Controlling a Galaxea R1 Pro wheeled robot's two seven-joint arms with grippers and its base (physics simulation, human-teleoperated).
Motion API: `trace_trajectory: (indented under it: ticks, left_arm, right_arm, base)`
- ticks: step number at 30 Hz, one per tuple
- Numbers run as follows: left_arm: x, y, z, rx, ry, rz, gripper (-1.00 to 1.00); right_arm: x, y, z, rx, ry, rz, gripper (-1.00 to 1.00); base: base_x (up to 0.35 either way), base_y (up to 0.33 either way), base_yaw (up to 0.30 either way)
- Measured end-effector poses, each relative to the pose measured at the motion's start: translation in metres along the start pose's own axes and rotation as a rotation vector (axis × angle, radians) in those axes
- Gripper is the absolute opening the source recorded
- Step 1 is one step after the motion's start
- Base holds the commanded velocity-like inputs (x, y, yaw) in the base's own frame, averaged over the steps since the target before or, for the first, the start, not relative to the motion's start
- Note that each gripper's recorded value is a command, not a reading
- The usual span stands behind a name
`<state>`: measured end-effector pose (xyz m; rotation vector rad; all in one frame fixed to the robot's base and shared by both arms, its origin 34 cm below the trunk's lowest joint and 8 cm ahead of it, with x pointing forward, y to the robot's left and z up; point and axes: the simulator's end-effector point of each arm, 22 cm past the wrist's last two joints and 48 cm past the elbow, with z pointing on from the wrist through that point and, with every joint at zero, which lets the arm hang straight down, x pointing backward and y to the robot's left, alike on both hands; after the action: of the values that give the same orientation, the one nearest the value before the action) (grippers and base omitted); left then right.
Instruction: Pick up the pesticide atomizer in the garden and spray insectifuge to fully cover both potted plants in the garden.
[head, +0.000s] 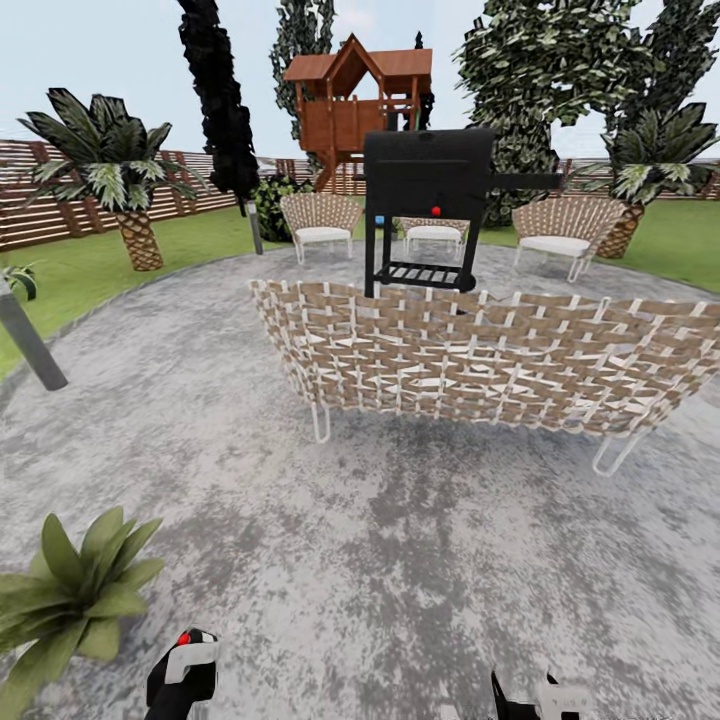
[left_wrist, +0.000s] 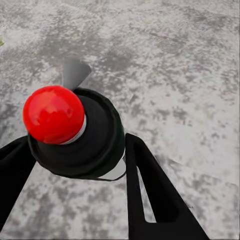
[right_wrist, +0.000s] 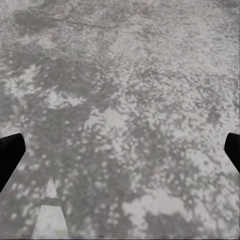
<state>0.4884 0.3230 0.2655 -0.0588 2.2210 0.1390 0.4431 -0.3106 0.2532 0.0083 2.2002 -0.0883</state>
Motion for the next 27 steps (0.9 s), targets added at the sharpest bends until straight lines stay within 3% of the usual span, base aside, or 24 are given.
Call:
trace_trajectory:
  ticks: [12, 22, 27]
  left_arm:
    - [-0.0002, 0.0001, 0.0000, 0.000, -0.001, 0.000, -1.00]
    - [-0.0004, 0.0008, 0.0000, -0.003, -0.001, -0.004, -1.00]
    - [-0.0006, 0.0017, -0.0002, -0.006, -0.002, -0.008, -1.00]
  right_arm:
    - [0.0001, 0.0003, 0.0000, -0.001, 0.000, -0.001, 1.00]
    - [0.0001, 0.0003, 0.0000, -0.002, 0.000, -0.001, 1.00]
    - [-0.0001, 0.0003, -0.0001, -0.002, 0.000, -0.001, 1.00]
  base:
    - [-0.328, 0.011, 0.278]
    - [-0.277, 0.203, 0.278]
    - [-0.055, 0.292, 0.278]
